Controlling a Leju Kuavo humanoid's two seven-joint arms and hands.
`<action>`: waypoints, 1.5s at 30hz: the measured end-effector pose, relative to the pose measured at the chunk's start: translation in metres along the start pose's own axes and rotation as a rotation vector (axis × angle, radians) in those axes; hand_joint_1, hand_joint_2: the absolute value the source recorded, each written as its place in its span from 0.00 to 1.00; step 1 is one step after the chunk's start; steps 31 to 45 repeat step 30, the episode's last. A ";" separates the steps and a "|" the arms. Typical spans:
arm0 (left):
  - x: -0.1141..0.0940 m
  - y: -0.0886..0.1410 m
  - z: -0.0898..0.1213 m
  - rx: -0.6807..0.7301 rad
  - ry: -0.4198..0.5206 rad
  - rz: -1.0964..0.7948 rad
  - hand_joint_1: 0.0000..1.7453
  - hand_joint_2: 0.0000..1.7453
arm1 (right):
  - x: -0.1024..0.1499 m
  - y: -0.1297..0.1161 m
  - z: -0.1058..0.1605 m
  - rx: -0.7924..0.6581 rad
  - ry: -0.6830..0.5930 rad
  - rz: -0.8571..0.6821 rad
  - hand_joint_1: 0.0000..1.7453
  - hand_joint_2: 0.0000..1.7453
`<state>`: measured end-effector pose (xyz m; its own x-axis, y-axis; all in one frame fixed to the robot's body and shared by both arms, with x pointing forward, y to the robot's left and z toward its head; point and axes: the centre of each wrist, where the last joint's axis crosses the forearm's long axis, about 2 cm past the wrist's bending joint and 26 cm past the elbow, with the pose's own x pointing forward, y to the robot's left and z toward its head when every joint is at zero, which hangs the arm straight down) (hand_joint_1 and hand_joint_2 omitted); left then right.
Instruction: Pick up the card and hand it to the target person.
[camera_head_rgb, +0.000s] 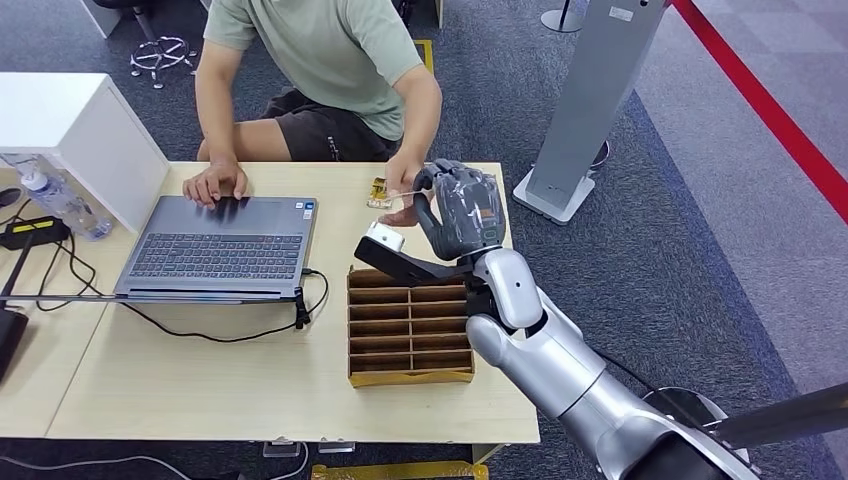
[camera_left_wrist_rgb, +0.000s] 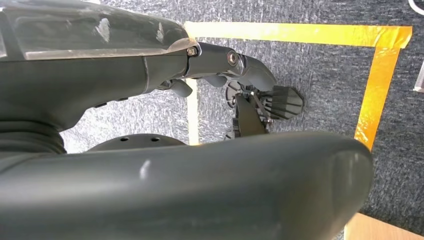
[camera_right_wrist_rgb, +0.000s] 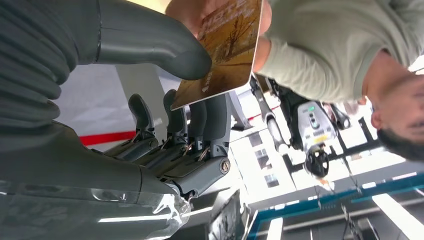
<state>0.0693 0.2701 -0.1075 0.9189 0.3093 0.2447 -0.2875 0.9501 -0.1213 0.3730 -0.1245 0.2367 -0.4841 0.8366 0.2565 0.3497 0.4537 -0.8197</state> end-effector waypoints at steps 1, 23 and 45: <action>0.000 0.000 0.000 0.000 -0.001 -0.001 0.00 0.00 | -0.002 0.000 -0.004 -0.007 -0.002 0.011 0.74 1.00; 0.001 -0.005 0.000 -0.043 -0.009 -0.015 0.00 0.00 | -0.021 0.034 -0.017 0.088 0.066 0.120 0.00 1.00; 0.001 -0.005 0.000 -0.031 -0.010 -0.017 0.00 0.00 | -0.021 0.036 -0.016 0.094 0.068 0.098 0.00 1.00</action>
